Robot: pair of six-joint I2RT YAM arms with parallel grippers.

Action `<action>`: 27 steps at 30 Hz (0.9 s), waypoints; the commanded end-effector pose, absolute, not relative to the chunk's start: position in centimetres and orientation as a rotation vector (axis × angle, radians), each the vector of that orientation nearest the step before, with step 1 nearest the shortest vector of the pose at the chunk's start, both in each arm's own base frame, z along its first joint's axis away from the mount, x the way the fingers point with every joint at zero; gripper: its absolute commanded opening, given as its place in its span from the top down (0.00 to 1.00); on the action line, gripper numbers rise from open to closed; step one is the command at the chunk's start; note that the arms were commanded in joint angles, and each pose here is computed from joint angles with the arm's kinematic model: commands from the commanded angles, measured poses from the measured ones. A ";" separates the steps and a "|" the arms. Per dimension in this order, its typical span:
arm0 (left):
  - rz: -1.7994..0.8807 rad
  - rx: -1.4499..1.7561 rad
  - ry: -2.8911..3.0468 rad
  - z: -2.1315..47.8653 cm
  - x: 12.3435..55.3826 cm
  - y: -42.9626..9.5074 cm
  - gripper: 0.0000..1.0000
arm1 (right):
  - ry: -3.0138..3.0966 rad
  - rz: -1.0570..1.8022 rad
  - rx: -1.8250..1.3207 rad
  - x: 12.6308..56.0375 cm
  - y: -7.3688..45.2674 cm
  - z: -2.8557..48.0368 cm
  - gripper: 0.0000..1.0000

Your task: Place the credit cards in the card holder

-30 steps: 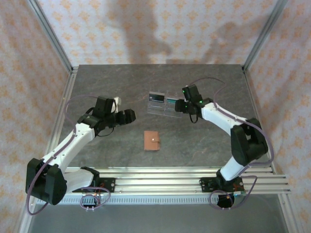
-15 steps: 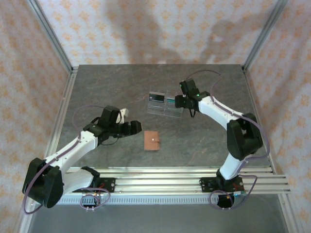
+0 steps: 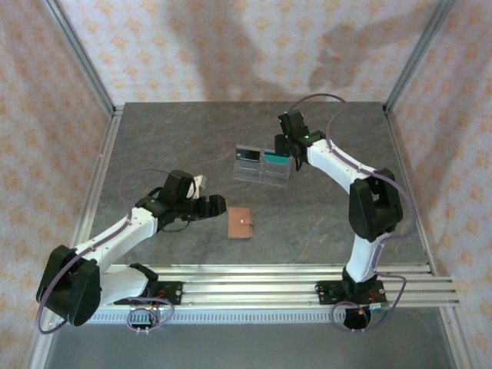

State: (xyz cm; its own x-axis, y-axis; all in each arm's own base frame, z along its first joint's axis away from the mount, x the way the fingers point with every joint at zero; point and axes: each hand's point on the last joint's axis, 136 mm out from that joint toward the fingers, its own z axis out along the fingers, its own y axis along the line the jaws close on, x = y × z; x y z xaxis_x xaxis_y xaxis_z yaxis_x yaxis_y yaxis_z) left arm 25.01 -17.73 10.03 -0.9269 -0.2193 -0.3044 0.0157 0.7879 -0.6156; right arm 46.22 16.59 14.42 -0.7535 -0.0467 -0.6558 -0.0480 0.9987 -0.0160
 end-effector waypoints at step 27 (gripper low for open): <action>-1.134 -0.311 2.752 4.1 24.8 -22.1 0.58 | 2.837 1.023 0.042 23.5 28.3 5.8 0.60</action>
